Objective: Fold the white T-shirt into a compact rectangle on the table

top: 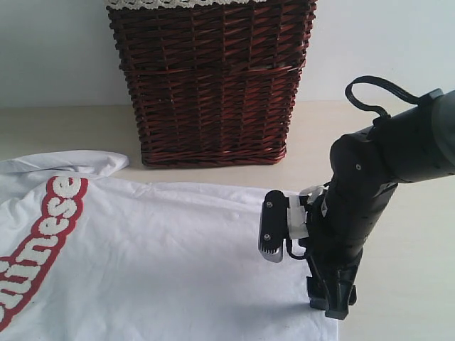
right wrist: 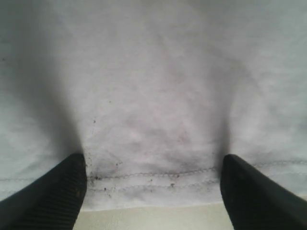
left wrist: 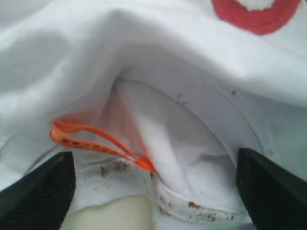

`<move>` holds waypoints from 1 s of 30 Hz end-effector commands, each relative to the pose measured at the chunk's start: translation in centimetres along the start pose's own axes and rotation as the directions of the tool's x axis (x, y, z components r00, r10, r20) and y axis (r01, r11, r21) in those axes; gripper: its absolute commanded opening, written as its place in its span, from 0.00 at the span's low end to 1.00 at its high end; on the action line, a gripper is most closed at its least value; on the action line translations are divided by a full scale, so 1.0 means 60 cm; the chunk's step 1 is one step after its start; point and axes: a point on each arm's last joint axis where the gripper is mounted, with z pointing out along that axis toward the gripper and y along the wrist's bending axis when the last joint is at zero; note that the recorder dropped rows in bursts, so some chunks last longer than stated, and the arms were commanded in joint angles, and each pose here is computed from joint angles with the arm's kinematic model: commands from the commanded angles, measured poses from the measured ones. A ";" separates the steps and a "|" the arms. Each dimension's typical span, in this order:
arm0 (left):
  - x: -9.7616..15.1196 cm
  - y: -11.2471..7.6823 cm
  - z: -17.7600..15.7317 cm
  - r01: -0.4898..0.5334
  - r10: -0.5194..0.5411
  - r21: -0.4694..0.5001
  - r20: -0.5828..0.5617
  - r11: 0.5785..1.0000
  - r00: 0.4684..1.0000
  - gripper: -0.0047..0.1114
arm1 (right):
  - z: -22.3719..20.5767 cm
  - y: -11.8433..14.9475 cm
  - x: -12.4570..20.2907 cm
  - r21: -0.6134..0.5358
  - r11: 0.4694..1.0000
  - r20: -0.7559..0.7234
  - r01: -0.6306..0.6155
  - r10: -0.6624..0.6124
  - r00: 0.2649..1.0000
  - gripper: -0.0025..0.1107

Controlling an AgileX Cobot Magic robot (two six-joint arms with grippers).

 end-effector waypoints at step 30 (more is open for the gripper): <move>-0.006 0.003 0.000 -0.011 0.012 -0.008 0.055 1.000 0.998 0.78 | 0.010 -0.011 0.014 0.022 0.995 -0.105 0.095 -0.092 0.990 0.02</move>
